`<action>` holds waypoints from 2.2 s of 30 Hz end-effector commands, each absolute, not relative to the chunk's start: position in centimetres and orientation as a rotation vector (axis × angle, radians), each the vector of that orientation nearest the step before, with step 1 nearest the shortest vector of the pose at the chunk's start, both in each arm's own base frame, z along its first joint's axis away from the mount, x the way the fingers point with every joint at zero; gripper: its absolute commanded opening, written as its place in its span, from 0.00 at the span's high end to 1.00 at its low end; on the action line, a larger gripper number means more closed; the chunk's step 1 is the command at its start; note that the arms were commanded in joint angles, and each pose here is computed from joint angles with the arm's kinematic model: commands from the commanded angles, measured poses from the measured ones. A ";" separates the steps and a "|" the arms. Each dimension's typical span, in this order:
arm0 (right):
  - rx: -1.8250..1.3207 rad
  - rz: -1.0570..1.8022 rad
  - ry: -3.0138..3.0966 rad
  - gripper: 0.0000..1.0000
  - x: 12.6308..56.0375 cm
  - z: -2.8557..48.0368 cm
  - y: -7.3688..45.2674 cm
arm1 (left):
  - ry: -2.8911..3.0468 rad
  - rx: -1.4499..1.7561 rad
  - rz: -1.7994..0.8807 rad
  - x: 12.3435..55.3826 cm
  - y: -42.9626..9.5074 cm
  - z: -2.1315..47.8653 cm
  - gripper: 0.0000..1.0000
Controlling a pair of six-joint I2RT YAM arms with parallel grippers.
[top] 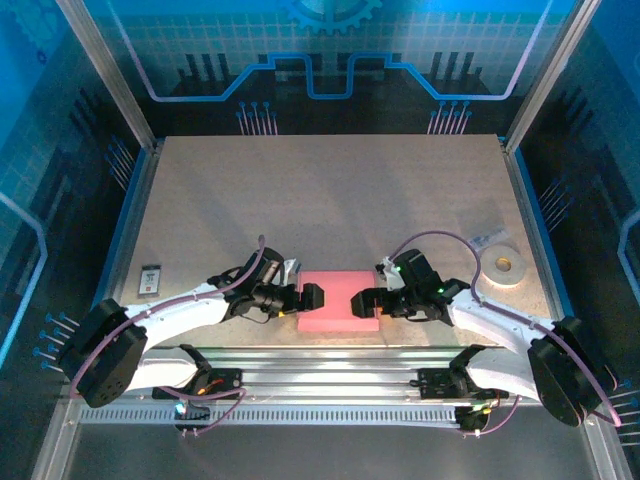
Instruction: Fold the paper box
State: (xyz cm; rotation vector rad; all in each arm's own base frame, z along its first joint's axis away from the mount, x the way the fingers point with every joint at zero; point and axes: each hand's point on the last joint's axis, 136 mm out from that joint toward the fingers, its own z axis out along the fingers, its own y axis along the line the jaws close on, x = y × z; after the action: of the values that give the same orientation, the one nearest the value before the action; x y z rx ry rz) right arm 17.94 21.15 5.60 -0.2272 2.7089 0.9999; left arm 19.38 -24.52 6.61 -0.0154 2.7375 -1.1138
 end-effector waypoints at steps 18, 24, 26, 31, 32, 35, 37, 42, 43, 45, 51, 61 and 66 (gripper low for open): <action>-0.090 1.019 2.492 0.01 24.5 14.8 20.7 | 2.574 -0.154 -1.268 25.9 -26.0 15.4 0.01; -0.017 1.024 2.483 0.01 27.1 15.3 20.4 | 2.545 -0.237 -1.260 29.4 -25.6 16.4 0.01; -0.001 1.024 2.486 0.01 27.9 15.5 20.5 | 2.546 -0.241 -1.254 30.5 -25.6 16.6 0.01; 0.011 1.027 2.491 0.01 29.4 15.5 20.8 | 2.557 -0.244 -1.244 32.5 -25.9 16.4 0.01; 0.017 1.025 2.492 0.01 29.6 15.5 20.8 | 2.559 -0.251 -1.242 32.9 -25.8 16.3 0.01; 0.031 1.018 2.491 0.01 30.4 15.5 20.8 | 2.570 -0.269 -1.242 33.8 -25.7 15.7 0.01; 0.033 1.018 2.492 0.00 30.7 15.5 20.9 | 2.569 -0.277 -1.245 34.3 -25.6 15.6 0.01; 0.057 1.006 2.510 0.00 31.0 14.9 20.6 | 2.572 -0.282 -1.247 35.0 -25.6 15.6 0.01; 0.060 1.007 2.511 0.00 31.0 14.9 20.6 | 2.574 -0.286 -1.248 35.0 -25.6 15.6 0.01; 0.053 1.018 2.481 0.00 31.7 16.3 20.8 | 2.570 -0.282 -1.260 35.1 -25.7 16.1 0.01; 0.062 1.023 2.474 0.00 32.1 16.7 20.8 | 2.552 -0.280 -1.273 35.3 -25.8 17.4 0.01; 0.110 1.011 2.489 0.00 32.6 16.1 20.3 | 2.556 -0.285 -1.228 36.0 -25.2 18.0 0.01; 0.117 1.020 2.481 0.00 32.9 16.4 20.3 | 2.568 -0.289 -1.234 36.5 -25.5 17.9 0.01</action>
State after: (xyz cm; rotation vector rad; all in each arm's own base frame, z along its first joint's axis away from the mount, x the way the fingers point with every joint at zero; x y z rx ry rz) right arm 31.83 19.39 14.19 0.1385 2.5394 0.9403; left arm 36.57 -24.38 16.88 -0.3459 2.5619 -1.1591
